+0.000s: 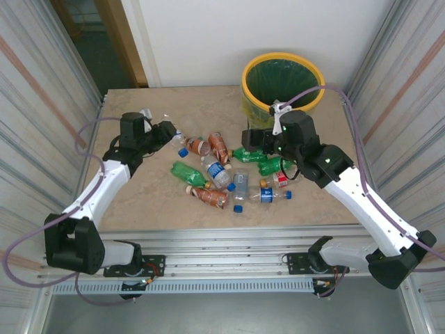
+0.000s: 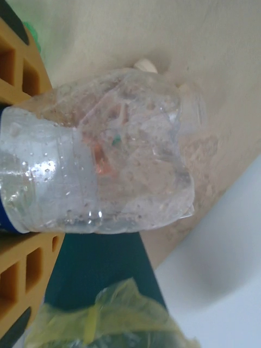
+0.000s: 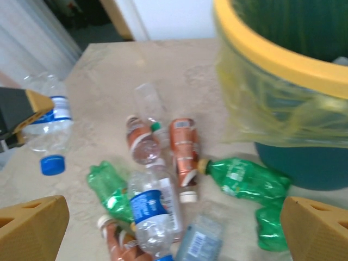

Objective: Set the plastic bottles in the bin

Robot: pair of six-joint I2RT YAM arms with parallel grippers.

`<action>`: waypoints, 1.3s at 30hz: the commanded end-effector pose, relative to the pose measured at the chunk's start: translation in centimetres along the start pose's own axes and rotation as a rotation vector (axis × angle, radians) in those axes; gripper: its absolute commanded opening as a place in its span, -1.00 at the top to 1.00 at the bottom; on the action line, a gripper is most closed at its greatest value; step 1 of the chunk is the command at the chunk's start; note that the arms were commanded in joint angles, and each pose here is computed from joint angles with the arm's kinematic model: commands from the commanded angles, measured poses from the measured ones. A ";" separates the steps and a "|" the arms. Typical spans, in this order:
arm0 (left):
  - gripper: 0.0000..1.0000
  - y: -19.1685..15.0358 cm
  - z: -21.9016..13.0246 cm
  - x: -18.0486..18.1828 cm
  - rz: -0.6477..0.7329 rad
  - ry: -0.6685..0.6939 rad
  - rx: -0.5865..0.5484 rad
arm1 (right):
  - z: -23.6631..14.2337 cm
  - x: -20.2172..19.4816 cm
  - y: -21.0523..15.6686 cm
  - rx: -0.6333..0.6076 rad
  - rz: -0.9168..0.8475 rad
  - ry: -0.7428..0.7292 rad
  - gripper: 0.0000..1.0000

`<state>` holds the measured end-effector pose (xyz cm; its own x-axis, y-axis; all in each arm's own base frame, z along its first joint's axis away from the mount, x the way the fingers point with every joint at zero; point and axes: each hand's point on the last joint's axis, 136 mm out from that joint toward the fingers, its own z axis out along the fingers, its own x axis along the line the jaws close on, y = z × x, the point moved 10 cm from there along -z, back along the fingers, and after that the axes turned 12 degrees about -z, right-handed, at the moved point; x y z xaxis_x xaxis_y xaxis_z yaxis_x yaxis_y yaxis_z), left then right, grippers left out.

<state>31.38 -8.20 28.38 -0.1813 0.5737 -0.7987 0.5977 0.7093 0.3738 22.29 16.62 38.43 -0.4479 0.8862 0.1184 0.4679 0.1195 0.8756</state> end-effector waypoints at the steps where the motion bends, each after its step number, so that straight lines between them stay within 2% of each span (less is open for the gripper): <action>1: 0.18 -0.6 -1.0 -0.8 -0.005 -0.066 -0.001 | 1.4 2.0 0.2 -0.026 -0.006 0.101 -0.96; 11: 0.19 -2.0 -2.8 -2.6 0.031 -0.157 -0.025 | 5.1 6.4 0.8 0.025 0.003 0.330 -1.00; 20: 0.19 -2.7 -3.2 -3.7 0.056 -0.233 0.005 | 7.2 11.1 -0.7 0.093 -0.036 0.477 -0.93; 26: 0.20 -3.1 -3.9 -4.1 0.048 -0.288 0.025 | 9.1 12.3 -1.6 0.151 -0.038 0.500 -0.77; 30: 0.19 -3.4 -4.4 -4.4 0.046 -0.314 0.046 | 10.3 12.6 -2.1 0.183 -0.040 0.498 -0.54; 35: 0.19 -3.7 -4.8 -4.4 0.047 -0.323 0.055 | 11.2 13.0 -2.4 0.202 -0.041 0.508 -0.41; 39: 0.19 -3.7 -4.8 -4.5 0.044 -0.327 0.061 | 11.6 13.1 -2.5 0.206 -0.054 0.503 -0.21</action>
<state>26.75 -11.19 32.14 0.0558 0.4600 -0.8862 0.6400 0.6647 0.3854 23.99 32.50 31.18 -0.7392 0.5846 0.3344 0.5786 0.2973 0.7595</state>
